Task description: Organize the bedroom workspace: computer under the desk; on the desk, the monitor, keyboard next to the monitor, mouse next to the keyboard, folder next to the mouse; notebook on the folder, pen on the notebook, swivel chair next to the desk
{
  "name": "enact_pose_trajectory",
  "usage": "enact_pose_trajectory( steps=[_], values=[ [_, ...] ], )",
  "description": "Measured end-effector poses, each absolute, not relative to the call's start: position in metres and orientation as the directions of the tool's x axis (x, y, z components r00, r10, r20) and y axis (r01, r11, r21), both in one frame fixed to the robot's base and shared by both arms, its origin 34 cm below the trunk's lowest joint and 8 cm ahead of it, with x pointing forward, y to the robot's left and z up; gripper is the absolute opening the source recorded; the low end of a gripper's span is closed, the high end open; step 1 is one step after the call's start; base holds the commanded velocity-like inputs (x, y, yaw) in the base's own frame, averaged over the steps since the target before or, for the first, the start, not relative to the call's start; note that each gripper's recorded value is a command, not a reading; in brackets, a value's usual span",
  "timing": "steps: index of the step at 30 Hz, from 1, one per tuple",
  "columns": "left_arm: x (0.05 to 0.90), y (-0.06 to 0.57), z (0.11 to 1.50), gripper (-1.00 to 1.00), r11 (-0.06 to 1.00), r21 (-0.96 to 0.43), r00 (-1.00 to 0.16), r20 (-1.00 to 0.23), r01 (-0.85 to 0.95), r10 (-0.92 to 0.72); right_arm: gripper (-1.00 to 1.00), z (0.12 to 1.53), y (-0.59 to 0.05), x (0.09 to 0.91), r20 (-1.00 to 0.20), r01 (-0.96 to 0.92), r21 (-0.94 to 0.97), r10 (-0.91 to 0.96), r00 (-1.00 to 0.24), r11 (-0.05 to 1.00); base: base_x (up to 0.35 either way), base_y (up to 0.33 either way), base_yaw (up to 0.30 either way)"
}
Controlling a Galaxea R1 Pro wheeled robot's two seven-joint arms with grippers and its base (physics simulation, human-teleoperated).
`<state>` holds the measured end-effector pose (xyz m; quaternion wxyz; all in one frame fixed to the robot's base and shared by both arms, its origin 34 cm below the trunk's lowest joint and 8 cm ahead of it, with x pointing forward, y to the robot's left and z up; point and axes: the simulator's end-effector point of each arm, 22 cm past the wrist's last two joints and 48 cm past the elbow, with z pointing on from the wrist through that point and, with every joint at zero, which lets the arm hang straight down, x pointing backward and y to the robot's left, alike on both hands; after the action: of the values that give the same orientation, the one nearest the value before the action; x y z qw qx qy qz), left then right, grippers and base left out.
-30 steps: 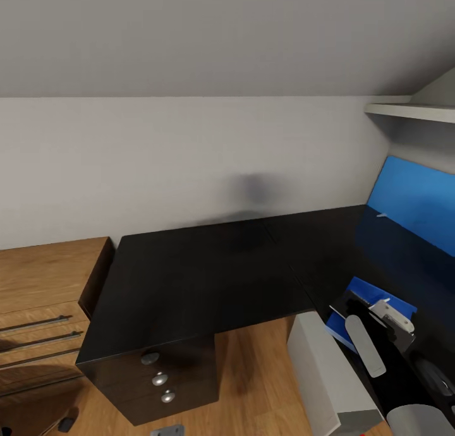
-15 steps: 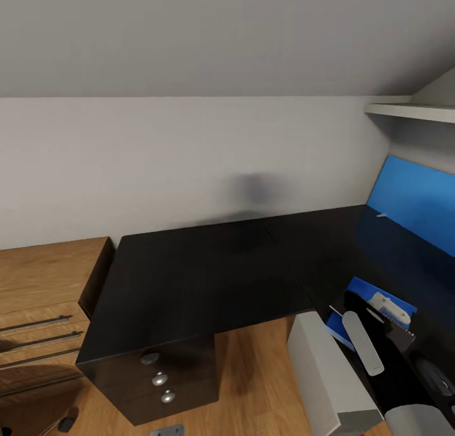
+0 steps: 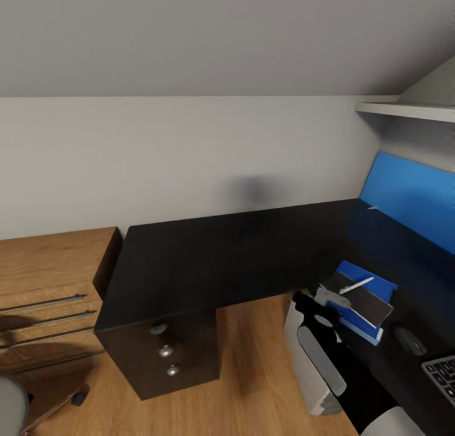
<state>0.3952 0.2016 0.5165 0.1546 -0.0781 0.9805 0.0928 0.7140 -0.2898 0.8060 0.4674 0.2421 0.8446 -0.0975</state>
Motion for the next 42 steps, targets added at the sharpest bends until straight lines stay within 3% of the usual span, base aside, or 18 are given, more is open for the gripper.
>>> enact_pose_trajectory(
  steps=[8,17,27,33,42],
  values=[
    [0.389,0.220,0.509,1.00,0.966,0.179,-0.942,-0.312,-0.184,-0.122,1.00,0.737,-0.191,0.685,-0.759,0.335,-0.004,0.216,-0.615,0.942,-0.232,0.000,0.000],
    [0.422,0.227,0.524,1.00,0.963,0.111,-0.860,-0.484,-0.245,-0.163,1.00,0.667,-0.128,0.661,-0.716,0.095,-0.061,0.023,-0.698,0.994,-0.021,0.000,0.000],
    [0.399,0.261,0.523,1.00,0.962,0.171,-0.897,-0.424,-0.211,-0.122,1.00,0.615,-0.151,0.600,-0.693,0.018,-0.134,-0.081,-0.716,0.991,0.000,0.000,0.000],
    [0.387,0.250,0.520,1.00,0.985,0.055,-0.915,-0.383,-0.162,-0.129,1.00,0.601,-0.182,0.564,-0.698,0.031,-0.160,-0.091,-0.711,0.987,0.000,0.000,0.000],
    [0.379,0.244,0.529,1.00,0.988,0.026,-0.924,-0.357,-0.155,-0.135,1.00,0.591,-0.184,0.522,-0.670,-0.048,-0.105,-0.106,-0.735,0.993,0.000,0.000,0.000]
  ],
)
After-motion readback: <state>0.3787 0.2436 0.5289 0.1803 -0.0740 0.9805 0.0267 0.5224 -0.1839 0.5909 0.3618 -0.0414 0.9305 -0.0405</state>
